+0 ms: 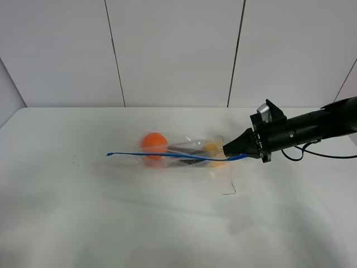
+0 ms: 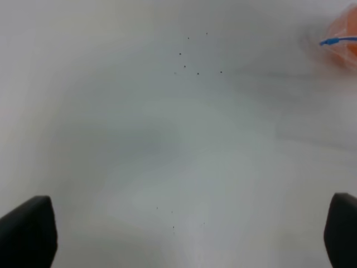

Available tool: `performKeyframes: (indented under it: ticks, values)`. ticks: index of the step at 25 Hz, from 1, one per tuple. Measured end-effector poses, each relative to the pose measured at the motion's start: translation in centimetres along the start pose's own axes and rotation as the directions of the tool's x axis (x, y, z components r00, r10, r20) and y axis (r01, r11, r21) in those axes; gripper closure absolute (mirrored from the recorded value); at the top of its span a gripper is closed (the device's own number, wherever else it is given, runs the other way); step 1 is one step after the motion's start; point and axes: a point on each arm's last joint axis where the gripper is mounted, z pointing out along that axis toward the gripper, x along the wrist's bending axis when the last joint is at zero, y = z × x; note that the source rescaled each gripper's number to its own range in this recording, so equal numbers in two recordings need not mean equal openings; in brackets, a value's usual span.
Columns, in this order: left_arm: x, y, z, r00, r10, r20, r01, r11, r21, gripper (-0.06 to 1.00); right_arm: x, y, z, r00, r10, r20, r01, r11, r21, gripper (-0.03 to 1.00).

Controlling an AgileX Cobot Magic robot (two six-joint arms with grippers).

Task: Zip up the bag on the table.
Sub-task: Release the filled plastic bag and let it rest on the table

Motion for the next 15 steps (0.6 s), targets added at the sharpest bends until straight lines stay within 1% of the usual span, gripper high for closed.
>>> performKeyframes:
  ticks: [13,14,15]
  values:
    - [0.00,-0.01,0.00,1.000,0.001,0.000,-0.001,1.000,0.001,-0.05,0.00,0.00,0.00,1.000,-0.001,0.000,0.001,1.000,0.000,0.97]
    - [0.00,-0.01,0.00,1.000,0.001,0.000,-0.001,1.000,0.001,-0.05,0.00,0.00,0.00,1.000,-0.001,0.000,0.001,1.000,0.000,0.97]
    - [0.00,-0.01,0.00,1.000,0.001,0.000,-0.001,1.000,0.001,-0.05,0.00,0.00,0.00,1.000,-0.001,0.000,0.001,1.000,0.000,0.94]
